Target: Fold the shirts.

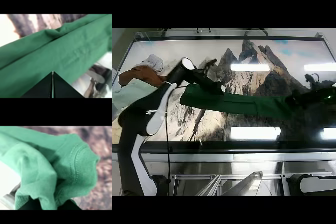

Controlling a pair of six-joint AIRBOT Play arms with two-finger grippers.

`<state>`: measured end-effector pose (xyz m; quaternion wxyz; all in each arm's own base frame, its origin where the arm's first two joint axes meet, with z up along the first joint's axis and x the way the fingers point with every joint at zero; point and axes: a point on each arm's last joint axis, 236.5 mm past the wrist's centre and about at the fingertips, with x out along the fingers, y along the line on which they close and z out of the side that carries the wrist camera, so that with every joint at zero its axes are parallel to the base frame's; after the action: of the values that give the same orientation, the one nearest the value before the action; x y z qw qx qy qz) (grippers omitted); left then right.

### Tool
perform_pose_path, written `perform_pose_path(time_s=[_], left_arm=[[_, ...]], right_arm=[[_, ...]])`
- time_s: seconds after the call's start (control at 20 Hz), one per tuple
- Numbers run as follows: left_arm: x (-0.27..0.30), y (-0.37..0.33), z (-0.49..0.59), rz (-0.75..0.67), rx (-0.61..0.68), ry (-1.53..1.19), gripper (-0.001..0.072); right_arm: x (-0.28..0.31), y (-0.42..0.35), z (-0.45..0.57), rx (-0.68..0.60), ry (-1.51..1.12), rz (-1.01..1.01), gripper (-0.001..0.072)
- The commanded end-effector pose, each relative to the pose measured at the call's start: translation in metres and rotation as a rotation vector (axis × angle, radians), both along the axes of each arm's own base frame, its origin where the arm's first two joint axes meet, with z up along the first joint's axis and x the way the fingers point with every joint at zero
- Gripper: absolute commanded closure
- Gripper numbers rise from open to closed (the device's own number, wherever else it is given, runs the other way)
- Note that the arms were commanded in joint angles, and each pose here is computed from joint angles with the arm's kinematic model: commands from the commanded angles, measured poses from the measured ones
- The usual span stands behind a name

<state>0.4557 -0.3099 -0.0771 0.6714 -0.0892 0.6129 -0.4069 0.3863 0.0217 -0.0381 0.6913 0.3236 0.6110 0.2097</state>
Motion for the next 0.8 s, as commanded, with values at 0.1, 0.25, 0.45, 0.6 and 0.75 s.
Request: perform_pose_path(time_s=[0.1, 0.25, 0.45, 0.6, 0.75], left_arm=[[-0.031, -0.062, -0.044, -0.02, -0.013, 0.067, 0.0707], [-0.026, -0.084, -0.031, 0.032, -0.088, 0.067, 0.0706], [-0.009, -0.088, 0.067, -0.004, -0.324, 0.061, 0.0708], [0.005, -0.032, 0.177, -0.014, -0.437, -0.055, 0.0708], [-0.01, 0.033, 0.273, 0.014, -0.541, -0.201, 0.0708]], right_arm=[[0.027, 0.014, 0.09, 0.113, -0.17, 0.064, 0.0687], [0.045, 0.025, 0.13, 0.208, -0.268, 0.042, 0.0687], [0.041, 0.06, 0.141, 0.275, -0.253, 0.091, 0.0686], [0.04, 0.119, 0.139, 0.274, -0.243, 0.166, 0.0686], [0.056, 0.207, 0.133, 0.23, -0.333, 0.189, 0.0686]])
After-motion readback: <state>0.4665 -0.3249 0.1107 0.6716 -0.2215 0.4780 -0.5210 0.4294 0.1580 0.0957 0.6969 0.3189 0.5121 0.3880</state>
